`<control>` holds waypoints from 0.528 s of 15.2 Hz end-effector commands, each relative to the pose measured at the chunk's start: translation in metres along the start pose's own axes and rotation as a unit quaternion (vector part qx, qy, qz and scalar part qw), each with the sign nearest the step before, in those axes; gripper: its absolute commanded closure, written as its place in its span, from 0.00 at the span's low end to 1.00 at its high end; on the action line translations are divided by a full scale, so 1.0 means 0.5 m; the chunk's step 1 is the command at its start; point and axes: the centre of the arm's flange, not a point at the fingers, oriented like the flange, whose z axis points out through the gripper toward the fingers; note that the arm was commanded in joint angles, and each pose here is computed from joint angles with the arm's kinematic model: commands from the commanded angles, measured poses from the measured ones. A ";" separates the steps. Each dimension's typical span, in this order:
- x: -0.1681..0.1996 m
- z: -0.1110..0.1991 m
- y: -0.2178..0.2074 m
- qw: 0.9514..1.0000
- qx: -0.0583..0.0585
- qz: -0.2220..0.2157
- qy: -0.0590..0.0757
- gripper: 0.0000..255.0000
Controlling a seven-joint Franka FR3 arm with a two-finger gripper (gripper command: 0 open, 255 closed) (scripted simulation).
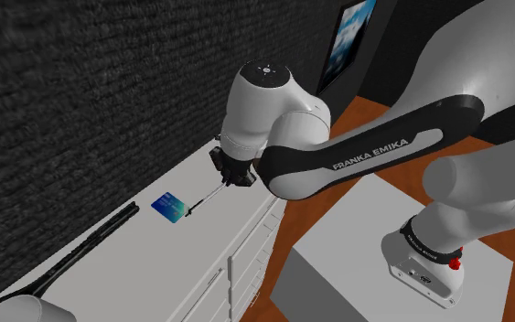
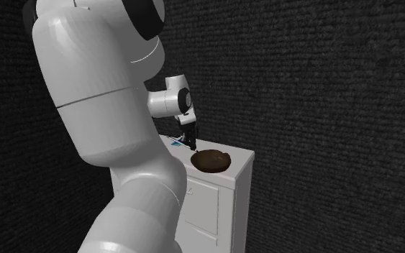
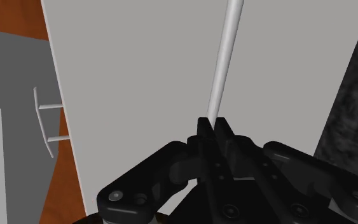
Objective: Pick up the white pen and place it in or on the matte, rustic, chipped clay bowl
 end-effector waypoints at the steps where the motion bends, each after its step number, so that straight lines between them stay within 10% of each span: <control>1: 0.002 -0.021 -0.006 1.000 0.000 0.000 0.000 1.00; 8: 0.007 -0.092 -0.025 1.000 0.000 0.000 0.000 1.00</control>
